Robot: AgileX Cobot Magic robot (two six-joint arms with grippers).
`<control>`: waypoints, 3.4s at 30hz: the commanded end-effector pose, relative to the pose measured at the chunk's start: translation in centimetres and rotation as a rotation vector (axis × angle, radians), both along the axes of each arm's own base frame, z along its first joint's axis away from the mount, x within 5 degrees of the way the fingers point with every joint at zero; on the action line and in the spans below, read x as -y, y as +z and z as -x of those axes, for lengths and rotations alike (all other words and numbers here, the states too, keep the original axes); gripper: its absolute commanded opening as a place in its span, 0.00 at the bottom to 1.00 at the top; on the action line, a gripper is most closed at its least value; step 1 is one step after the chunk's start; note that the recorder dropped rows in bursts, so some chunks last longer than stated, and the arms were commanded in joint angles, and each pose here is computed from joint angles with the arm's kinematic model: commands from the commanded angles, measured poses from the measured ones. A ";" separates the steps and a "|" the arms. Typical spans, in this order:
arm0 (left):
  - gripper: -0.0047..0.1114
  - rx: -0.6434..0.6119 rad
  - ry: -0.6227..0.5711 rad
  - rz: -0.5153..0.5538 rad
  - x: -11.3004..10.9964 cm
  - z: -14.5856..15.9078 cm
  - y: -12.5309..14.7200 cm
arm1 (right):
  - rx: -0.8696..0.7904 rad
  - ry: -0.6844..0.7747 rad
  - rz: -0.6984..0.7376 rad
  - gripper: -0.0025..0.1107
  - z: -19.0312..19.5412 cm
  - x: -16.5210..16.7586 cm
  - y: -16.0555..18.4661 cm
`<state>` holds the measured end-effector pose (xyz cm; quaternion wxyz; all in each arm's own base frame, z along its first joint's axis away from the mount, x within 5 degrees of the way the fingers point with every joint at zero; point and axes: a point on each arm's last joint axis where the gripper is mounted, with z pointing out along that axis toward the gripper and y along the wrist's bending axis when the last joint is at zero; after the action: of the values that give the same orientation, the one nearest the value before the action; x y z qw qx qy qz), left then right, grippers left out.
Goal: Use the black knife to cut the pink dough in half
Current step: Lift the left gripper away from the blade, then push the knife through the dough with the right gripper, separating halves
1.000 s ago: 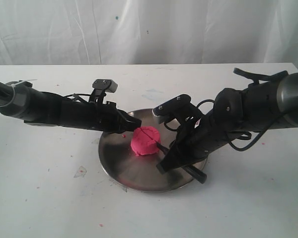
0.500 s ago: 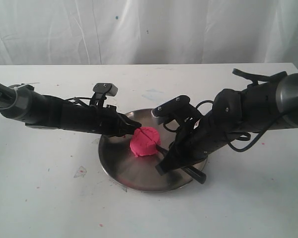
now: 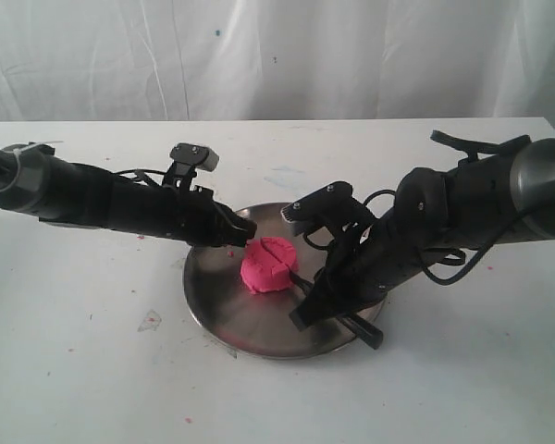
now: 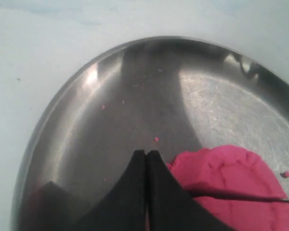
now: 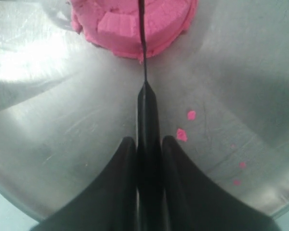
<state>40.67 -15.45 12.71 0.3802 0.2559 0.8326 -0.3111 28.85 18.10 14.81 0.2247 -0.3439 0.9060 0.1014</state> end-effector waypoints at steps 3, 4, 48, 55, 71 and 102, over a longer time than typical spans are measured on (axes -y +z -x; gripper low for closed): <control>0.04 0.063 -0.011 -0.011 -0.1 0.3 2.8 | -0.003 0.005 0.000 0.02 0.0 0.0 0.0; 0.04 0.062 -0.013 -0.012 -0.1 0.4 3.0 | -0.003 0.005 0.000 0.02 0.0 0.0 0.0; 0.04 0.194 -0.047 -0.003 -2.9 12.0 18.2 | -0.132 0.016 0.122 0.02 1.5 1.2 0.6; 0.04 0.185 -0.033 0.007 -3.3 13.7 18.2 | -0.156 0.014 0.130 0.02 1.7 1.3 0.5; 0.04 0.188 -0.041 0.012 -3.3 13.9 18.4 | -0.090 -0.050 0.108 0.02 1.0 1.2 0.7; 0.04 0.188 -0.039 0.013 -3.3 13.9 18.4 | -0.083 -0.069 0.082 0.02 1.4 1.4 2.2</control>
<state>27.10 -12.07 30.92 0.4532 0.2985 0.7889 -0.2883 27.59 16.61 16.55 0.1702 -0.3161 0.9313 0.0611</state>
